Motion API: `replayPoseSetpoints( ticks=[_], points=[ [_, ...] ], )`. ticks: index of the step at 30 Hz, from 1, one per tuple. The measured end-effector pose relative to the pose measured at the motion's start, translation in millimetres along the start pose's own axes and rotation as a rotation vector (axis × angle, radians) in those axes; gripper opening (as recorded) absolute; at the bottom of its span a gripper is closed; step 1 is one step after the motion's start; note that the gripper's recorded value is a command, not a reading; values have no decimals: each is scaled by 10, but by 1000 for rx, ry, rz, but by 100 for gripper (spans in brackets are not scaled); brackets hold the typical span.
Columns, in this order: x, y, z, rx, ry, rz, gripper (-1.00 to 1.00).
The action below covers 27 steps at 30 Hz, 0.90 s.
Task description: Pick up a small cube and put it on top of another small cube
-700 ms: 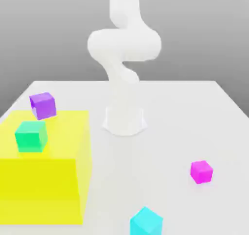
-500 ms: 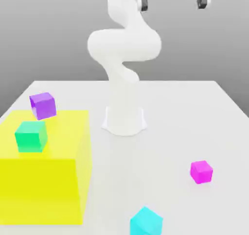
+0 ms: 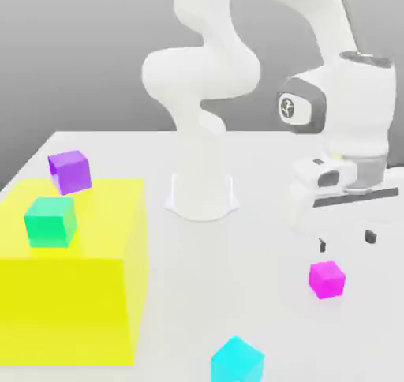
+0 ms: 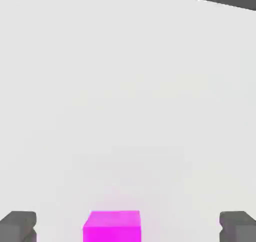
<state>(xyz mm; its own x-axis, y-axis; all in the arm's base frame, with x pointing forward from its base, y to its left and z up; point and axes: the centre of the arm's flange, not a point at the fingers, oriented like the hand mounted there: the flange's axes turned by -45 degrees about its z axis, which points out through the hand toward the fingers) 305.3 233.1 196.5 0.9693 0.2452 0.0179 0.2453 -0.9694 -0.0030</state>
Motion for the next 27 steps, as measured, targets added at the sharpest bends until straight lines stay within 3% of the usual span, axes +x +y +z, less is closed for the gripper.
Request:
replayPoseSetpoints(
  ticks=[6, 7, 14, 21, 27],
  points=[
    [-80, -25, 606, 0, -18, -1, 0],
    [-87, -21, 677, -1, -18, -2, -100],
    [-88, -22, 680, -1, -17, -2, -100],
    [-20, 34, 80, -5, -16, 9, -100],
    [730, 1332, -589, -30, -11, 233, -100]
  ],
)
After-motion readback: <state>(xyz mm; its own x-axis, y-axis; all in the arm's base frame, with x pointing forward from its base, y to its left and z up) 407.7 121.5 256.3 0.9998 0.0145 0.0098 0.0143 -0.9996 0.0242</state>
